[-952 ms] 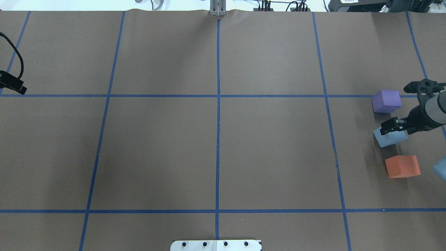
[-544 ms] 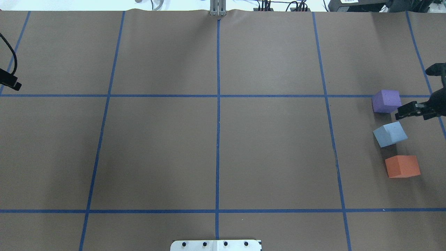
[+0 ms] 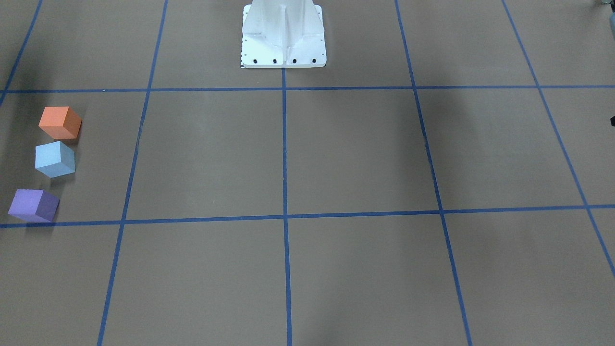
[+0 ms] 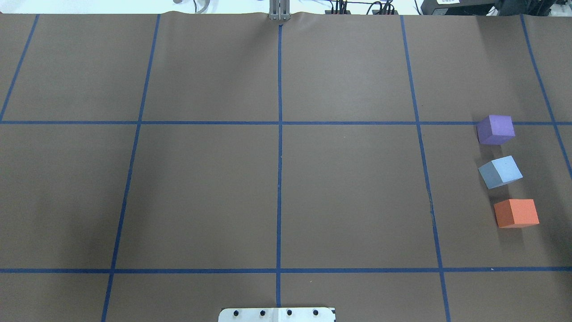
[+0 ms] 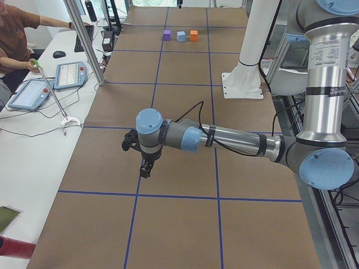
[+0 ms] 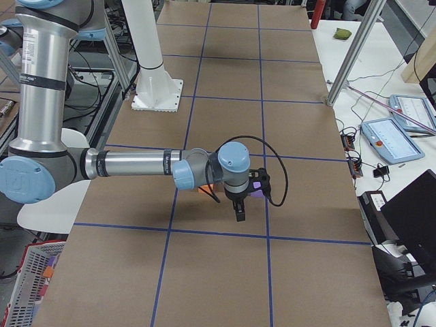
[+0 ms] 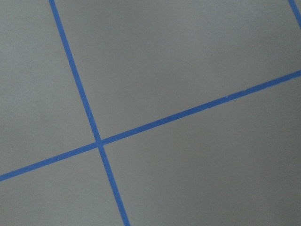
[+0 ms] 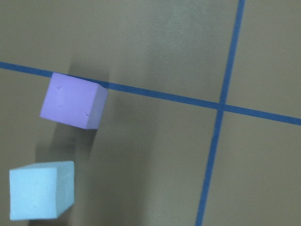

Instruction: Place blue block between orange and purple blocks

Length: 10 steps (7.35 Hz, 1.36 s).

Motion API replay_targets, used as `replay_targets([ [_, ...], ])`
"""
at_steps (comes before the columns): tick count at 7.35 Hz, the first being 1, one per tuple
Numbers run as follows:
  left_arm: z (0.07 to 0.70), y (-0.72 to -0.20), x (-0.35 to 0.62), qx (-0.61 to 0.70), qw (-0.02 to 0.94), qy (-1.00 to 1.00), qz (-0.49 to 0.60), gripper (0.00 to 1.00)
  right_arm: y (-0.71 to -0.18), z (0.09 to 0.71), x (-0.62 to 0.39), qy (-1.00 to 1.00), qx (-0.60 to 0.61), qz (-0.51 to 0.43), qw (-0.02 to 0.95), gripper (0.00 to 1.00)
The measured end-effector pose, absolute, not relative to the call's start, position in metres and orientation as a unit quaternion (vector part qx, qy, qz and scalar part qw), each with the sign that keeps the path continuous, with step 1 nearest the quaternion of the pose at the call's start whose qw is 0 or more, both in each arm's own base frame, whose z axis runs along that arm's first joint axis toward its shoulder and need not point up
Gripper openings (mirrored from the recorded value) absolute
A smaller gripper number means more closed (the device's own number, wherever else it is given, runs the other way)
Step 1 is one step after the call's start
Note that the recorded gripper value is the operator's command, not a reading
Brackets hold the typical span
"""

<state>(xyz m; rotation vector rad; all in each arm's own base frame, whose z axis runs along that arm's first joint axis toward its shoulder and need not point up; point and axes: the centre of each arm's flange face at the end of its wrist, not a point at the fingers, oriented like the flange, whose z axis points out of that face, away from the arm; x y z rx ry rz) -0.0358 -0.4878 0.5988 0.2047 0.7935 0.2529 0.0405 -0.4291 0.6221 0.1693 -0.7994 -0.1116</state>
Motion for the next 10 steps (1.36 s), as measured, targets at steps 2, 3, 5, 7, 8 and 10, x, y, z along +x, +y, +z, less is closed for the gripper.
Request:
replay_targets([
  [2,0.654,-0.476,-0.056,0.062,0.924,0.365,0.098,1.00,-0.408,0.643,0.057,-0.388,0.073,-0.039,0.918,1.00],
  [3,0.663,-0.477,-0.061,0.056,0.934,0.339,0.095,1.00,-0.407,0.649,0.060,-0.380,0.069,-0.035,0.922,1.00],
  [5,0.661,-0.481,-0.065,0.058,0.942,0.318,0.093,1.00,-0.406,0.653,0.061,-0.374,0.061,-0.027,0.925,1.00],
  [7,0.656,-0.482,-0.064,0.061,0.938,0.329,0.094,1.00,-0.413,0.635,0.059,-0.377,0.043,-0.021,0.925,1.00],
  [8,0.654,-0.482,-0.063,0.061,0.936,0.335,0.094,1.00,-0.418,0.614,0.057,-0.377,0.025,-0.017,0.926,1.00],
  [10,0.654,-0.482,-0.062,0.061,0.935,0.338,0.094,1.00,-0.420,0.602,0.056,-0.377,0.000,-0.012,0.926,1.00],
])
